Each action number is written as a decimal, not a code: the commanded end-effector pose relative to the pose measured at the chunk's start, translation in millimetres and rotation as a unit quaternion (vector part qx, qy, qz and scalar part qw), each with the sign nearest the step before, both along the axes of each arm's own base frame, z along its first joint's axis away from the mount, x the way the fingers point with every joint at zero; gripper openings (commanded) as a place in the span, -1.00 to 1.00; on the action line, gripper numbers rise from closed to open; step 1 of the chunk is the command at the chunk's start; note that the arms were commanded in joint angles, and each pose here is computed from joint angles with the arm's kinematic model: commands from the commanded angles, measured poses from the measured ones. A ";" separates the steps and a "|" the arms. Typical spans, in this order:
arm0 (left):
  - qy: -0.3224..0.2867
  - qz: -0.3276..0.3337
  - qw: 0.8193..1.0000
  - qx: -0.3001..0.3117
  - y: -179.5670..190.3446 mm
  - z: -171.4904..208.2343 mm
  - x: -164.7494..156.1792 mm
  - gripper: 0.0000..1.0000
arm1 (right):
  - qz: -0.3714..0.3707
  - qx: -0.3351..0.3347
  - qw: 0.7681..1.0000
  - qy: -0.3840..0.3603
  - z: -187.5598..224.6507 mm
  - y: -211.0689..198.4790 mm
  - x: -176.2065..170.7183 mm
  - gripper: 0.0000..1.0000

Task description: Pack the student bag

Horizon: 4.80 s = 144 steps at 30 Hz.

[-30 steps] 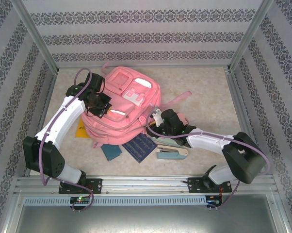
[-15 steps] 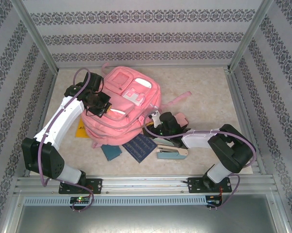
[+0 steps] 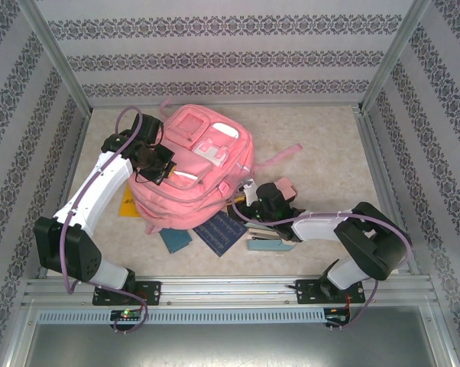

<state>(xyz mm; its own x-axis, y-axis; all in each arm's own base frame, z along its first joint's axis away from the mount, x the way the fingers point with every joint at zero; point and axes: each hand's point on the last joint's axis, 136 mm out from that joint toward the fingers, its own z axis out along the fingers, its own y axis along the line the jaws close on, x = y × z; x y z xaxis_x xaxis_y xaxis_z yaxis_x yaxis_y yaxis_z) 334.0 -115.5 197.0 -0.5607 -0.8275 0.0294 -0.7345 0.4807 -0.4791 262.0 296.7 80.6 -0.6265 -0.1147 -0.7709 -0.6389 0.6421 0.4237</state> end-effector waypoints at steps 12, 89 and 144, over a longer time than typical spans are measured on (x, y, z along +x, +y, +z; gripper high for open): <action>-0.076 0.003 0.997 -0.034 -5.1 44.3 17.1 -1.00 | 0.027 0.005 1.000 -0.002 -10.6 27.9 8.5 -0.34; -0.093 0.044 0.991 -0.087 -18.8 36.3 32.2 -1.00 | 0.134 -0.003 0.978 -0.159 13.9 42.9 -29.2 -1.00; -0.123 -0.127 0.984 0.010 -30.1 -16.1 11.3 -0.95 | 0.108 0.009 0.994 -0.019 104.8 75.8 -30.1 -0.62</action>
